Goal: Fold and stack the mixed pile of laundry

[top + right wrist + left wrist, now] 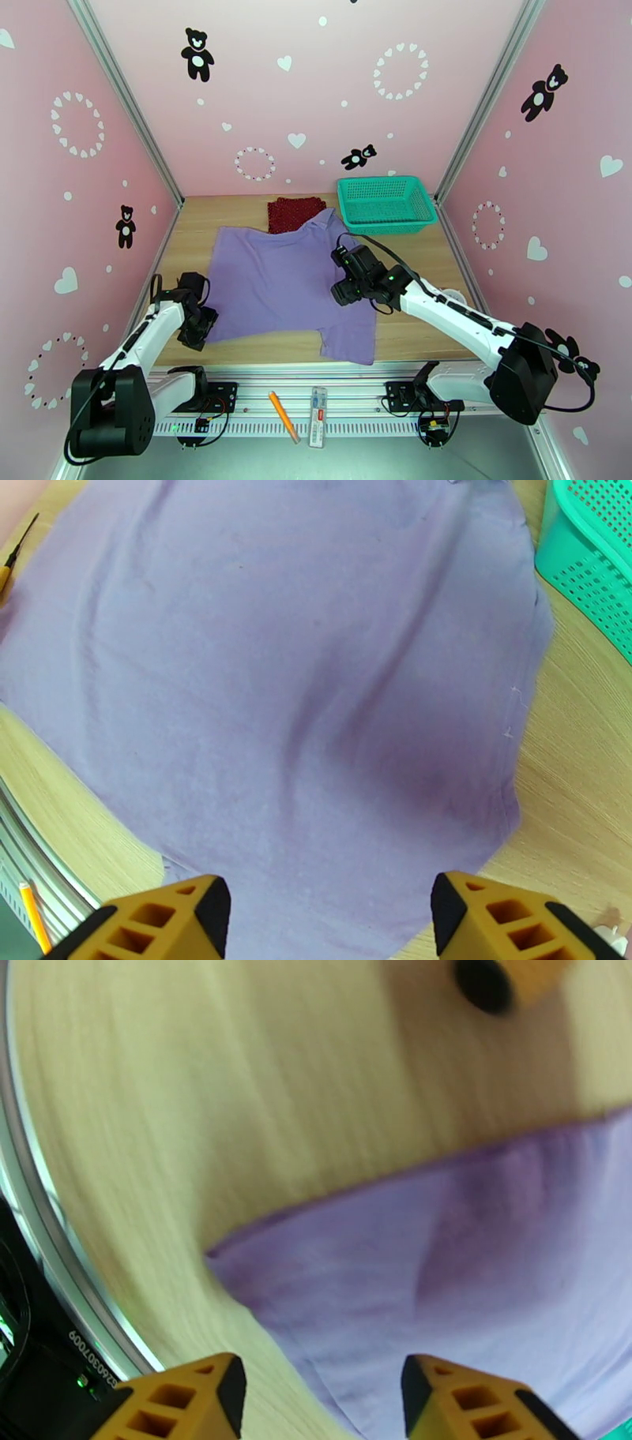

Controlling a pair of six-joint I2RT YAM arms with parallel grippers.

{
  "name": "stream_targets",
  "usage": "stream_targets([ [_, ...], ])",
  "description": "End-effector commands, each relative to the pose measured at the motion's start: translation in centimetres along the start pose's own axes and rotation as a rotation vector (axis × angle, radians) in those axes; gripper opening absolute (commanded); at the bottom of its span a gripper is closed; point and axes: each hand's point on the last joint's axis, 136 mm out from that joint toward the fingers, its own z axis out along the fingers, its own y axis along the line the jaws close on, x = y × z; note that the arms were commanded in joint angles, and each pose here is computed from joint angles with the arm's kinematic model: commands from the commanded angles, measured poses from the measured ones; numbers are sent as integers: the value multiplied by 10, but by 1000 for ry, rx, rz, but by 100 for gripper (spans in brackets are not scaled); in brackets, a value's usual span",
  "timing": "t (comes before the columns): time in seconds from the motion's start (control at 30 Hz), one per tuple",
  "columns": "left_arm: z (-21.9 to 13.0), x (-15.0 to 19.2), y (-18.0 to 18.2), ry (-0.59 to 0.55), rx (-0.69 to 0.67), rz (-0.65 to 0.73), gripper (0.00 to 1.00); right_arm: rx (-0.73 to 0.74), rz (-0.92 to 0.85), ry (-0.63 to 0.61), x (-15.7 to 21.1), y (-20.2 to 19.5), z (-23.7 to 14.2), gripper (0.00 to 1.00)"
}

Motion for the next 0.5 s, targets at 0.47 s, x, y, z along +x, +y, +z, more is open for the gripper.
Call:
stream_targets([
  [0.47,38,-22,-2,-63,-81,-21,33,-12,9,46,21,2,-1,72],
])
